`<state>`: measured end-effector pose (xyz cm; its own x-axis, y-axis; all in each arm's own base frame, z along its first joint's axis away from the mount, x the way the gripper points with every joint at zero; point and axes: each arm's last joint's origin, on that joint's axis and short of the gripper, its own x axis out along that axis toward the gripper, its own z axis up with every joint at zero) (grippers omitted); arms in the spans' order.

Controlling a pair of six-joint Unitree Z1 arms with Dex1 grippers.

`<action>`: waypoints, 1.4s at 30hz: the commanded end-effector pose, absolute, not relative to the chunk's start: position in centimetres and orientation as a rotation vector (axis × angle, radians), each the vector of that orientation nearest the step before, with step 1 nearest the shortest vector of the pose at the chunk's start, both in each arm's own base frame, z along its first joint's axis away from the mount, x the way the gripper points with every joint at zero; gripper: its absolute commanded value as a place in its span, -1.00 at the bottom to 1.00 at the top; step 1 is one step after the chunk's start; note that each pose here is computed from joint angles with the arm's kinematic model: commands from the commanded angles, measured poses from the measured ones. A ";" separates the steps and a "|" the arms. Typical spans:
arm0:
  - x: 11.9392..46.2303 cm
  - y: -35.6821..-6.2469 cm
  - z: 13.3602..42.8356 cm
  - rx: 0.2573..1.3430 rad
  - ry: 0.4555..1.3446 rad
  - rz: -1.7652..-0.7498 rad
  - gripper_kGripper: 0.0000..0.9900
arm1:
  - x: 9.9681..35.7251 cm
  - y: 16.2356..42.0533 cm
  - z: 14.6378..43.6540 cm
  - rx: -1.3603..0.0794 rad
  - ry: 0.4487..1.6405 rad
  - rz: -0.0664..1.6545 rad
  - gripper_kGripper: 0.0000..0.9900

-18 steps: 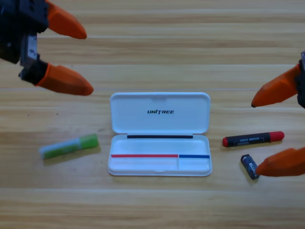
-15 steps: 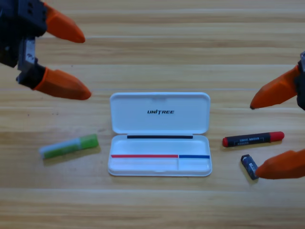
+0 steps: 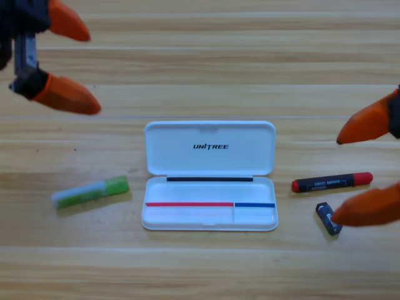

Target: Clean up eraser and pencils

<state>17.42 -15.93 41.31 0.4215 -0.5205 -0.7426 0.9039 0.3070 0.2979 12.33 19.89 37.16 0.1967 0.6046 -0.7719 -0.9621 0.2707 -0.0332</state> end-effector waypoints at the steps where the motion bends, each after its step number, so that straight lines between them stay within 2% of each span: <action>1: 19.9 -17.7 40.5 0.915 0.690 -0.922 0.98 | 16.4 19.8 33.2 -0.533 0.966 0.993 0.99; 5: 23.1 -17.9 38.9 0.989 0.820 -0.827 0.98 | 19.0 20.5 30.2 -0.508 1.100 0.769 0.99; 9: 26.9 -18.3 35.1 1.017 0.998 -0.820 0.97 | 21.4 21.4 26.7 -0.552 1.189 0.531 0.99; 16: 29.9 -18.9 29.7 1.017 1.173 -0.860 0.94 | 22.2 21.8 22.4 -0.607 1.319 0.483 0.99; 23: 30.4 -19.5 27.6 0.988 1.235 -0.916 0.93 | 23.1 23.3 20.7 -0.530 1.388 0.494 0.99; 33: 30.3 -19.2 25.1 0.974 1.275 -0.937 0.93 | 24.9 24.8 17.7 -0.560 1.424 0.463 0.91; 36: 30.3 -19.0 24.2 0.970 1.282 -0.939 0.93 | 25.1 25.1 17.3 -0.563 1.419 0.455 0.86; 42: 30.4 -18.8 23.0 0.970 1.279 -0.938 0.92 | 25.4 25.2 16.7 -0.566 1.433 0.450 0.62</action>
